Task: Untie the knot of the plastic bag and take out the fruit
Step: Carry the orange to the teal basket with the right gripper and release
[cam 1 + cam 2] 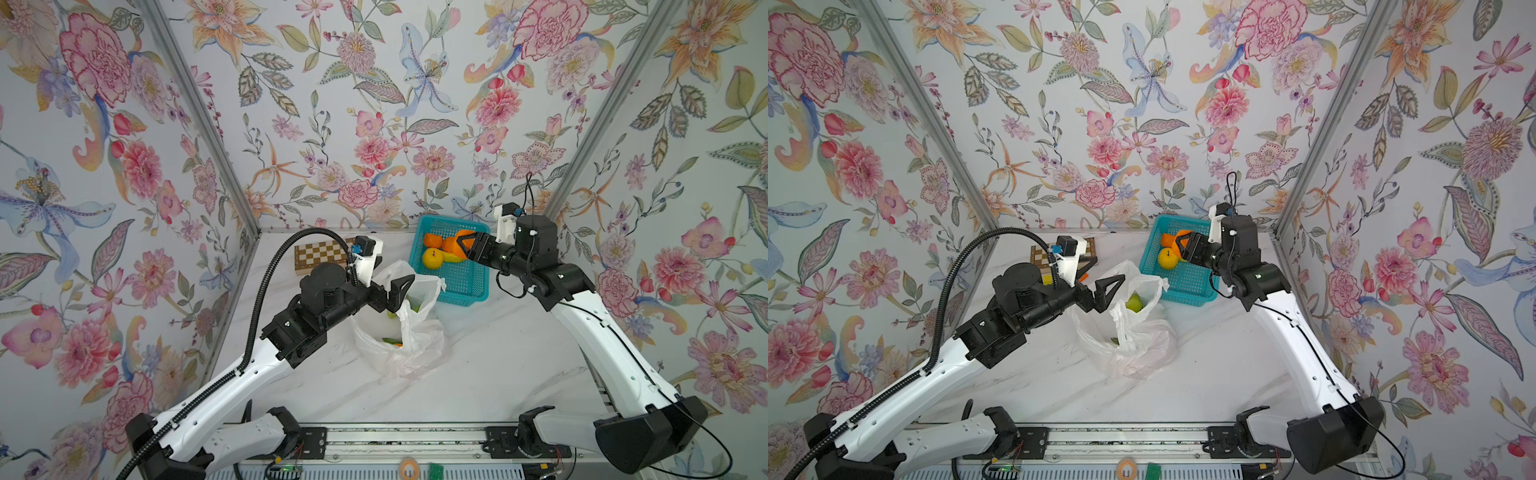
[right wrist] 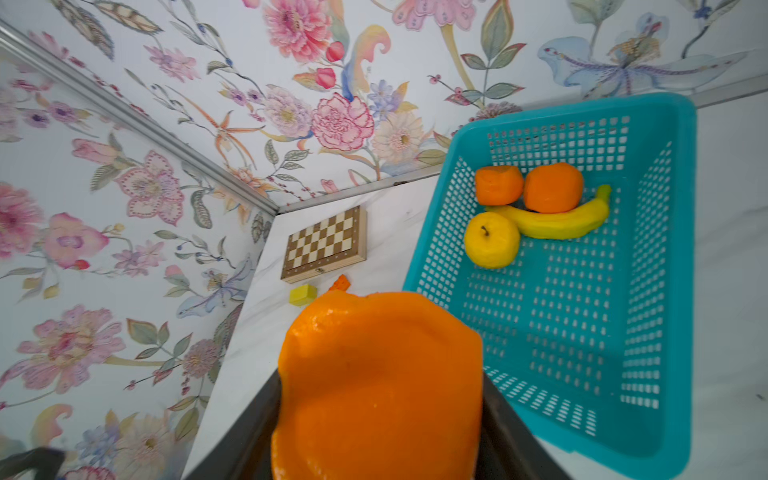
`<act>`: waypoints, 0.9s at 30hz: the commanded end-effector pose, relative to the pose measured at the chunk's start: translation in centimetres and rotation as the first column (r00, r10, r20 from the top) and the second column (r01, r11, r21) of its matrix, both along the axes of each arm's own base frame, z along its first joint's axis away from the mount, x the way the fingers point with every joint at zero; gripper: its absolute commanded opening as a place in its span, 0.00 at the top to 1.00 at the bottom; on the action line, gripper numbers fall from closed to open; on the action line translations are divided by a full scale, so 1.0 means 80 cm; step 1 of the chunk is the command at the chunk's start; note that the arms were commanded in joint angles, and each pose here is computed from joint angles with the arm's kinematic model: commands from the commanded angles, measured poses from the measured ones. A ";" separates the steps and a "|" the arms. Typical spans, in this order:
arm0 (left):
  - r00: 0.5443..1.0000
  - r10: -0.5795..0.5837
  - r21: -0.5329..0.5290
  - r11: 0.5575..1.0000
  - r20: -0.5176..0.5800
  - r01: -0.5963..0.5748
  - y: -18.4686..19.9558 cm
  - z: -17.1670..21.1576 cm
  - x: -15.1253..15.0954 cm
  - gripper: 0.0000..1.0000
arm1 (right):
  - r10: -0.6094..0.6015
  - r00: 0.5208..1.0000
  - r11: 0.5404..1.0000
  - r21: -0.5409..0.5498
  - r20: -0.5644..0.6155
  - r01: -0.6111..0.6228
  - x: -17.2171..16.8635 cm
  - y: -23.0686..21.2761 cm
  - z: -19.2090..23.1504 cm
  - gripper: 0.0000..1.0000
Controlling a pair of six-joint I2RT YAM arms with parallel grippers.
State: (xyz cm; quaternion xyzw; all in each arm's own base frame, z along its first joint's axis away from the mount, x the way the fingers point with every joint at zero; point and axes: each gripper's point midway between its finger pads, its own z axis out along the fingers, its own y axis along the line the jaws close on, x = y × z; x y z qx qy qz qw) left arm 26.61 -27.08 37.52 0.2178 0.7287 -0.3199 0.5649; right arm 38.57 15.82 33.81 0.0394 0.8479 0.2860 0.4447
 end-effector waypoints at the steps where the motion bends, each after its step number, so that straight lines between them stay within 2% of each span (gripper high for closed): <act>1: 0.994 0.072 -0.003 0.997 -0.082 -0.072 0.013 -0.004 0.003 0.01 | -0.035 0.999 0.993 -0.113 -0.008 0.034 0.028 -0.026 -0.016 0.48; 6: 0.987 0.099 0.023 0.995 -0.127 -0.097 0.015 -0.018 0.008 0.01 | -0.075 0.995 0.980 -0.187 -0.073 0.060 0.076 -0.049 -0.057 0.48; 11: 0.987 0.075 0.009 0.997 -0.140 -0.074 0.008 -0.016 0.006 0.01 | -0.086 0.987 0.961 -0.272 -0.133 0.047 0.118 -0.058 -0.097 0.48; 16: 0.993 0.005 -0.022 1.000 -0.117 -0.007 -0.006 -0.004 0.000 0.01 | -0.104 0.978 0.937 -0.347 -0.180 0.036 0.160 -0.065 -0.135 0.48; 22: 0.986 -0.133 -0.036 0.991 -0.100 0.130 -0.038 0.007 -0.008 0.01 | -0.152 0.965 0.893 -0.448 -0.215 0.041 0.208 -0.079 -0.177 0.49; 27: 0.984 -0.155 -0.022 0.988 -0.092 0.153 -0.051 0.008 -0.003 0.01 | -0.159 0.954 0.883 -0.469 -0.254 0.022 0.237 -0.082 -0.211 0.49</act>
